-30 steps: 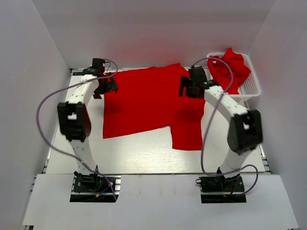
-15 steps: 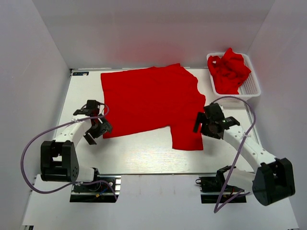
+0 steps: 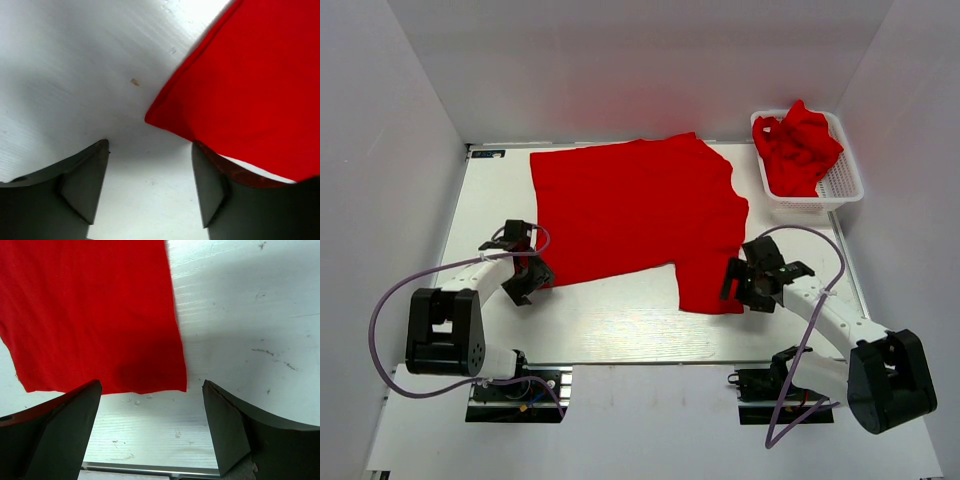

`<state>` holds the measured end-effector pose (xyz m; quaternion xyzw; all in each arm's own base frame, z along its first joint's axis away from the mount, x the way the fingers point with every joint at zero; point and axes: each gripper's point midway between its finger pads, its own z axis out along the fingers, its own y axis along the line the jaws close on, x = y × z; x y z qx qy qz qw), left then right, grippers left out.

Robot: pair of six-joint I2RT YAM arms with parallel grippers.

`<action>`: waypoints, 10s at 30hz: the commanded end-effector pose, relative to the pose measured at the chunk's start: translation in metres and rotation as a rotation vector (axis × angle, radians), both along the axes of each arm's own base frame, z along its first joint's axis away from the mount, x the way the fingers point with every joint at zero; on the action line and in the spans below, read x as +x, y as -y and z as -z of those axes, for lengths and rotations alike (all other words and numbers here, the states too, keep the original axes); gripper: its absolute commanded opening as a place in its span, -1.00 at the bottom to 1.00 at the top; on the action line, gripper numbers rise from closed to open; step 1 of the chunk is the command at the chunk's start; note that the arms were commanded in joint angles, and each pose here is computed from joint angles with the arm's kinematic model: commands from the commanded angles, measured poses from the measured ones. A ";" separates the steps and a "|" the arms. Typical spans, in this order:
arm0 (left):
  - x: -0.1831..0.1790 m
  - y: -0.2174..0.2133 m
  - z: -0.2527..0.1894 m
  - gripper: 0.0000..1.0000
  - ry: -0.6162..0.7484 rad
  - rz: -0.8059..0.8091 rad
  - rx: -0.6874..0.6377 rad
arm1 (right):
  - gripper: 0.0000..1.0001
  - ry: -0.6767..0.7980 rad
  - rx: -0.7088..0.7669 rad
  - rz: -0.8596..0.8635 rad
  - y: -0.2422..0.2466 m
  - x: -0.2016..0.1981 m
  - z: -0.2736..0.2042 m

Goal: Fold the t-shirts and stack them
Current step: Flatten out the tshirt, then grap the side of the flattened tshirt closest away from the robot with both arms, then fold the flattened tshirt in 1/3 of the way, then grap the side of the flattened tshirt furthest away from the robot with both arms

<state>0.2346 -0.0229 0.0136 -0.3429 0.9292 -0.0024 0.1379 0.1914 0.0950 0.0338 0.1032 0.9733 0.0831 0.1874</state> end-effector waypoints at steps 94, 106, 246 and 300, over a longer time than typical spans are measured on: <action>0.115 0.032 -0.070 -1.00 0.169 0.089 -0.143 | -1.00 0.352 0.076 0.207 -0.025 0.132 -0.142; 0.161 0.001 -0.089 -1.00 0.225 -0.037 -0.093 | -1.00 0.334 0.053 0.299 -0.011 0.200 -0.145; 0.229 -0.045 0.014 0.28 -0.039 0.135 0.083 | 0.23 0.154 -0.012 -0.112 -0.038 0.319 -0.020; 0.247 -0.028 -0.024 -1.00 0.119 0.246 0.067 | -0.34 0.037 -0.006 -0.127 -0.035 0.291 0.019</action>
